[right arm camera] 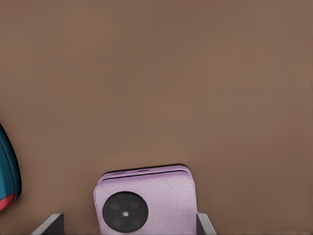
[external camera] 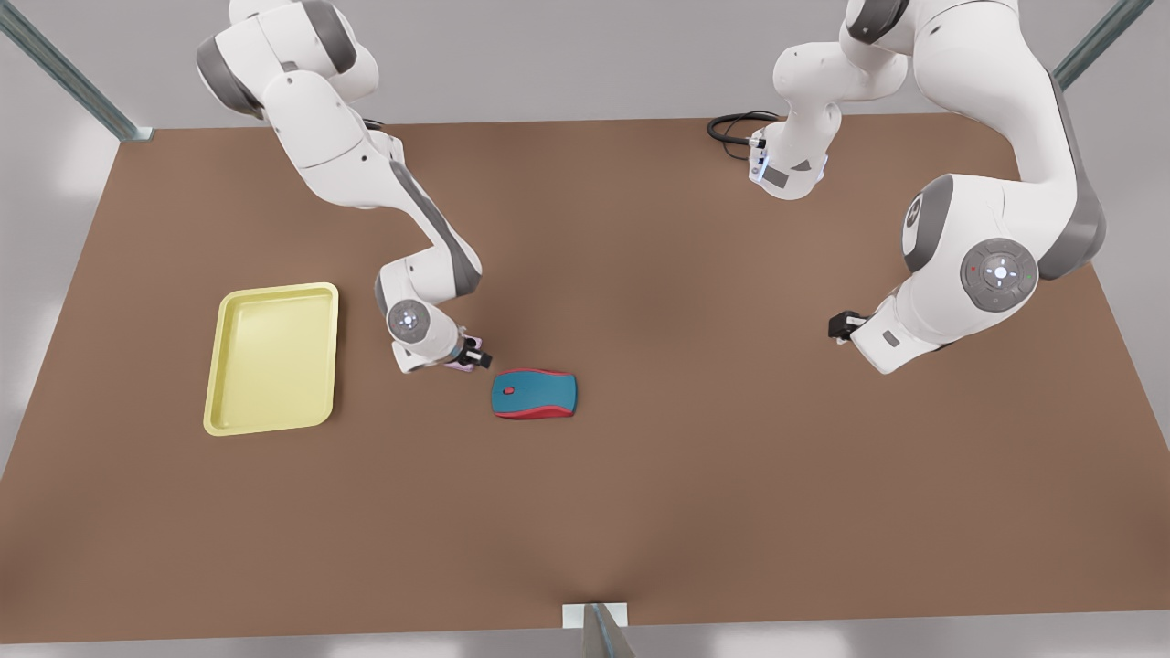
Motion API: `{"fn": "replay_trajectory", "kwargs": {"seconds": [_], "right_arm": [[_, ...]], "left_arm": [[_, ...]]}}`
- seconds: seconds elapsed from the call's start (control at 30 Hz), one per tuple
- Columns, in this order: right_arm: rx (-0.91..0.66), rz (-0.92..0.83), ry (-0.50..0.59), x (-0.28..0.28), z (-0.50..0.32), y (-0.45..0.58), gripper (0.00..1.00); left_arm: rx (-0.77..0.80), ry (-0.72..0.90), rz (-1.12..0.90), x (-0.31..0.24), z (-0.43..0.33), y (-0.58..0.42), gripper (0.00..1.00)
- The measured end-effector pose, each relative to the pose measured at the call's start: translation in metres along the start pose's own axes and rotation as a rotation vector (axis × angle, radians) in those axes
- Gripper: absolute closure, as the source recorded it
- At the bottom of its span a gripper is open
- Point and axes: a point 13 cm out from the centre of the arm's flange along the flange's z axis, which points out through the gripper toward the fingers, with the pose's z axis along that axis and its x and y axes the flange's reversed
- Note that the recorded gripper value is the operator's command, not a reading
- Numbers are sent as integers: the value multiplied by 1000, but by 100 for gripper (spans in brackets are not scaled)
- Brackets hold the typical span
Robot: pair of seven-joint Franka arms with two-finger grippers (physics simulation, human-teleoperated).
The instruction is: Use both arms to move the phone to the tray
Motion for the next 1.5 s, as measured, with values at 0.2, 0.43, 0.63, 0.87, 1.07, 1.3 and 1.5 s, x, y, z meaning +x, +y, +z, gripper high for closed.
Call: {"fn": "replay_trajectory", "kwargs": {"seconds": [0.2, 0.43, 0.63, 0.87, 1.07, 1.3, 1.5], "right_arm": [[10, 10, 8, 4, 7, -5, 0], [14, 18, 12, 4, 14, -6, 10], [5, 20, 3, 2, 11, -3, 17], [-17, 24, -16, -6, -14, -4, 18], [-31, 135, -4, -50, -52, -105, 18], [-36, 247, 35, -87, -72, -271, 18], [-4, 205, 87, -94, -55, -379, 18]], "left_arm": [[0, 2, 3, -1, 1, 2, 0], [0, 8, 8, -2, 6, 2, 0], [0, 11, 11, -3, 7, 2, 0], [-1, 10, 11, -3, 7, 3, 0], [0, 10, 14, -3, 7, 2, 0], [0, 8, 14, -3, 6, 2, 0], [0, 8, 15, -3, 7, 1, 0]]}}
